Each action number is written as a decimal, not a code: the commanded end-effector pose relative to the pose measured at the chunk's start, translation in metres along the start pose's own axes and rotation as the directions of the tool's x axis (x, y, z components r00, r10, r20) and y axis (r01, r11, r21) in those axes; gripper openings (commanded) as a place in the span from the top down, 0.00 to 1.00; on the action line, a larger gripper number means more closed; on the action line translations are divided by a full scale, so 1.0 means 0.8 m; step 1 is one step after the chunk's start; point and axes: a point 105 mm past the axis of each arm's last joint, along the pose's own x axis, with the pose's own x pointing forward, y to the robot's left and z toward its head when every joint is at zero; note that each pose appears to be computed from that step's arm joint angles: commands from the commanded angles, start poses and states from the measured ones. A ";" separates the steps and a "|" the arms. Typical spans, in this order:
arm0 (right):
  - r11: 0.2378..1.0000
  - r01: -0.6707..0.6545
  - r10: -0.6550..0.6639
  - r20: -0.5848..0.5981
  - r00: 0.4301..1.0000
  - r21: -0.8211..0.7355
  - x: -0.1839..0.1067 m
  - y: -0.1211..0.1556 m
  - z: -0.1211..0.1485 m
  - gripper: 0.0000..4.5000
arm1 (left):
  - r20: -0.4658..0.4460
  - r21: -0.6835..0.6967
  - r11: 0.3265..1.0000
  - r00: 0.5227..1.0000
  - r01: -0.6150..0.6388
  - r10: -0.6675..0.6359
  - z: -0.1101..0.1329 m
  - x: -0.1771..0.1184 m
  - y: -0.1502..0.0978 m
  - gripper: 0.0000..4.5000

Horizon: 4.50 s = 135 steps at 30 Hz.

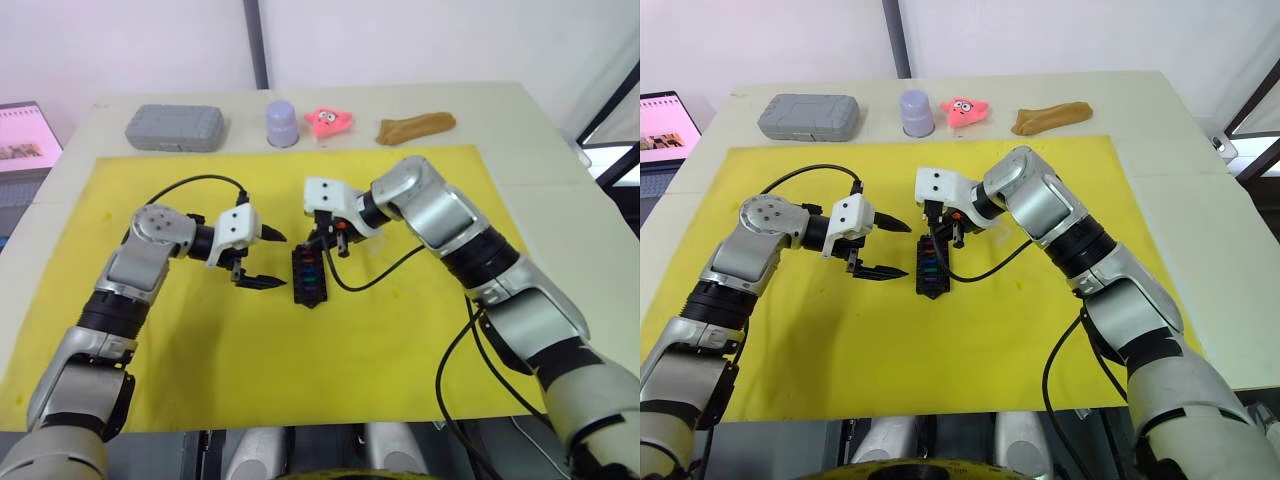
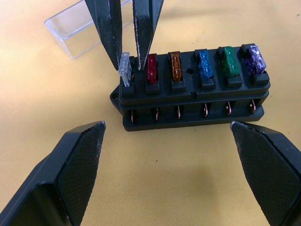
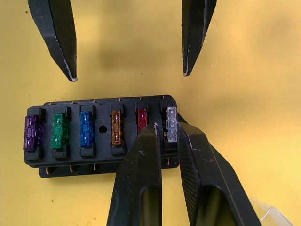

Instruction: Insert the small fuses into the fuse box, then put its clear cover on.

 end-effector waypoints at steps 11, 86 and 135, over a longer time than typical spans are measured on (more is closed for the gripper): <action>1.000 0.024 -0.024 0.055 0.998 -0.014 -0.017 -0.007 0.024 0.86 | 0.005 0.033 0.999 1.000 -0.014 0.014 0.006 -0.005 0.003 0.00; 0.995 -0.074 0.056 -0.259 0.964 -0.062 0.006 -0.002 0.018 1.00 | 0.016 0.029 0.999 0.999 -0.044 0.043 0.007 -0.003 0.000 0.00; 0.991 -0.092 0.065 -0.255 0.965 -0.096 0.003 0.011 0.019 1.00 | 0.010 0.030 0.999 0.999 -0.042 0.041 0.006 -0.001 0.000 0.00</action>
